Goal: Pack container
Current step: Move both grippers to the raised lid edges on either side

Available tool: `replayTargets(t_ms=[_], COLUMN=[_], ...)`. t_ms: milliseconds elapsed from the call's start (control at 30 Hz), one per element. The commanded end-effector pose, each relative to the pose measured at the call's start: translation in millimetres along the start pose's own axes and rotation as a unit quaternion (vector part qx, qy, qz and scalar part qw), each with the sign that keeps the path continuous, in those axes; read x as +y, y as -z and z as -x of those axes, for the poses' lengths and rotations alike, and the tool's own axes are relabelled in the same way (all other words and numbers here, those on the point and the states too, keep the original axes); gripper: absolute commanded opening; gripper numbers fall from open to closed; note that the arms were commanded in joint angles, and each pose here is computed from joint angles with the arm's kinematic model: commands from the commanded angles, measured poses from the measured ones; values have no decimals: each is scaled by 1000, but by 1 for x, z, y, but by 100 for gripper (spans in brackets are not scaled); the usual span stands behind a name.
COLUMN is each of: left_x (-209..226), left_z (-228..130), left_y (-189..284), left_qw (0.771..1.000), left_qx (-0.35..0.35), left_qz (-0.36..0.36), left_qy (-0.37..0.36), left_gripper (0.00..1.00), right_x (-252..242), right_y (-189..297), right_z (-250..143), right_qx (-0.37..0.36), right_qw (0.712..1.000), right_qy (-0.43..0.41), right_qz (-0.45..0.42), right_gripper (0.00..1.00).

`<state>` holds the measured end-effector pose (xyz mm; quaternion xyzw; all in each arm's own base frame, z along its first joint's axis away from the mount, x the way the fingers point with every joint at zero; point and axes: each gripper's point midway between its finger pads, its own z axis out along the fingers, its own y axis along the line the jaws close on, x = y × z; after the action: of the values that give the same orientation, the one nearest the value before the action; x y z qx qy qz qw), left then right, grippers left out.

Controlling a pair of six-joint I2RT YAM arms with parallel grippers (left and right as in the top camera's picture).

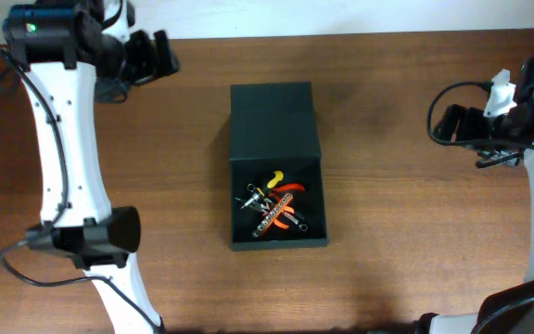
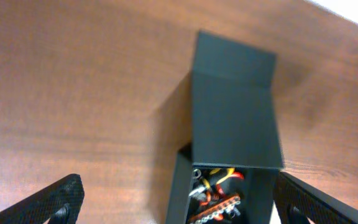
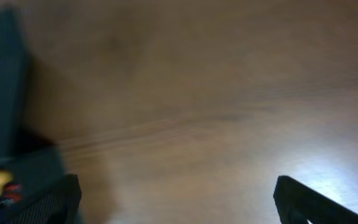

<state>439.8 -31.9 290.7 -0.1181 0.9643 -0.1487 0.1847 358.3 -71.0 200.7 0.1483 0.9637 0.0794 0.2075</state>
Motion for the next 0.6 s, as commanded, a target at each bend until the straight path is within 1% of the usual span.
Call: replayTargets(t_ms=[0, 100, 133, 167, 200, 233, 267, 300, 367, 400, 433, 567], left_x=[16, 26, 28, 30, 31, 33, 35, 38, 43, 47, 50, 64], left_z=[-20, -31, -34, -37, -40, -45, -49, -53, -61, -65, -68, -82], left_y=[-31, -60, -72, -81, -92, -103, -113, -122, -138, -148, -155, -173], left_qw=[995, 993, 993, 992, 991, 990, 989, 988, 987, 986, 986, 983], left_qx=[78, 111, 119, 126, 133, 140, 147, 152, 162, 165, 167, 180], left_qz=[-23, -19, -20, -19, -18, -18, -17, -16, -13, -12, -9, 9], left_qy=[49, 25, 13, 12, 12, 13, 13, 14, 20, 22, 22, 25], left_gripper=[99, 100, 95, 77, 53, 33, 9, 2, 2, 2, 2, 2], right_x=[45, 58, 63, 68, 76, 83, 91, 101, 117, 124, 127, 137], right_y=[3, -4, -10, -15, -22, -29, -36, -46, -65, -81, -92, -135], right_z=[13, 23, 25, 26, 26, 26, 25, 22, 15, 9, 5, -13], right_qx=[-24, -43, -45, -44, -39, -33, -25, -12, 14, 35, 49, 101], right_qw=[992, 988, 987, 986, 984, 981, 979, 975, 967, 965, 965, 962], right_qy=[11, 30, 37, 43, 50, 55, 59, 64, 69, 64, 56, 38], right_qz=[126, 146, 151, 158, 169, 181, 195, 215, 244, 252, 252, 252], right_gripper=[99, 99, 84, 74, 63, 54, 47, 36, 22, 11, 4, 4])
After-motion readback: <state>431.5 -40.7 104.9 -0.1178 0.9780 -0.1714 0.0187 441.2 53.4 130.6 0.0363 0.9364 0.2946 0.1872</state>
